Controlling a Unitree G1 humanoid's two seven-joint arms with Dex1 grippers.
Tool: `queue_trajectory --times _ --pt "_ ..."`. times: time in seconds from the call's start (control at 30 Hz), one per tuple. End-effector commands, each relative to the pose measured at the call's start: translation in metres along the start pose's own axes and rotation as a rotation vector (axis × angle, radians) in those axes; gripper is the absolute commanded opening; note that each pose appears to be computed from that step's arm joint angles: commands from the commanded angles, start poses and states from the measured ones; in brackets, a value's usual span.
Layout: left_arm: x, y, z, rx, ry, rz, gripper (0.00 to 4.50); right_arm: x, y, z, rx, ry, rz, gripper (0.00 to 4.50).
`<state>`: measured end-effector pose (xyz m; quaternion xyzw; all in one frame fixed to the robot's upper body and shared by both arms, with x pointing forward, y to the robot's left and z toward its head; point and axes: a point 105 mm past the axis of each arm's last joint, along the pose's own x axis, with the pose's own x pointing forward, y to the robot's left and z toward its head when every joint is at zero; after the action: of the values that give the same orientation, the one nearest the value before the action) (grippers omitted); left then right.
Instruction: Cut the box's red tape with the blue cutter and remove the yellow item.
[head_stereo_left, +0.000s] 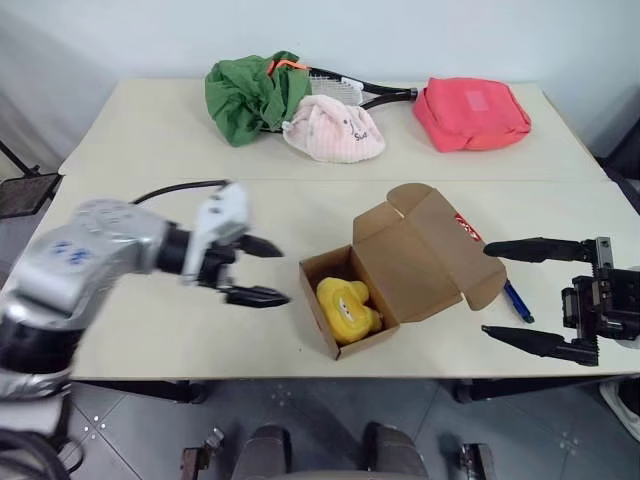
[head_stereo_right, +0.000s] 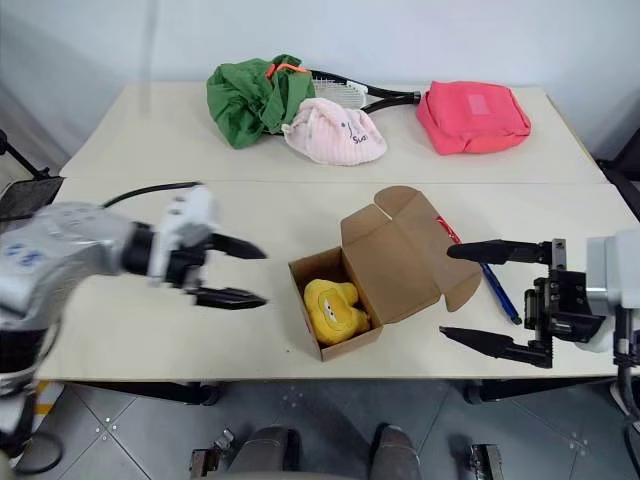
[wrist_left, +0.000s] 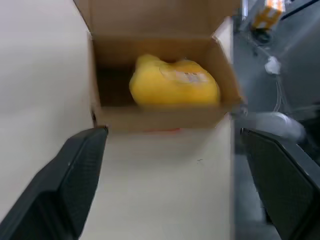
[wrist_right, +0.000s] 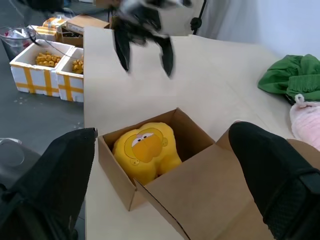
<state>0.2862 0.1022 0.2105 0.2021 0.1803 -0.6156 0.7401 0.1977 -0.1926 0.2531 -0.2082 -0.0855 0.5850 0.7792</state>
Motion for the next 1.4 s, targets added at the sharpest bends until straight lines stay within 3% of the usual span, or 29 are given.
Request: queue_trajectory --times 0.03,0.23,0.57,0.97,1.07,1.3,1.4 --pt "0.031 -0.003 0.014 0.045 0.037 -0.062 4.48 0.0 0.007 0.013 -0.033 0.013 -0.016 4.5" --pt "0.071 -0.002 0.016 0.195 0.109 -0.095 4.48 0.007 0.016 0.012 -0.001 0.011 -0.043 4.5" --pt "0.081 0.006 -0.003 0.316 0.261 -0.147 4.48 0.012 0.023 0.013 0.039 0.009 -0.073 4.5" --pt "0.096 0.029 0.003 0.375 0.226 -0.109 0.76 0.007 0.018 0.009 0.046 0.018 -0.091 4.5" --pt "0.095 0.027 0.024 0.386 0.105 -0.135 0.02 0.005 0.015 0.007 0.048 0.015 -0.102 4.5" --pt "0.045 0.028 0.077 0.308 -0.301 -0.166 0.02 0.003 0.006 0.002 0.057 -0.058 -0.154 4.5" --pt "0.004 0.027 0.098 0.23 -0.571 -0.185 0.02 0.004 0.0 -0.001 0.071 -0.099 -0.182 4.5"
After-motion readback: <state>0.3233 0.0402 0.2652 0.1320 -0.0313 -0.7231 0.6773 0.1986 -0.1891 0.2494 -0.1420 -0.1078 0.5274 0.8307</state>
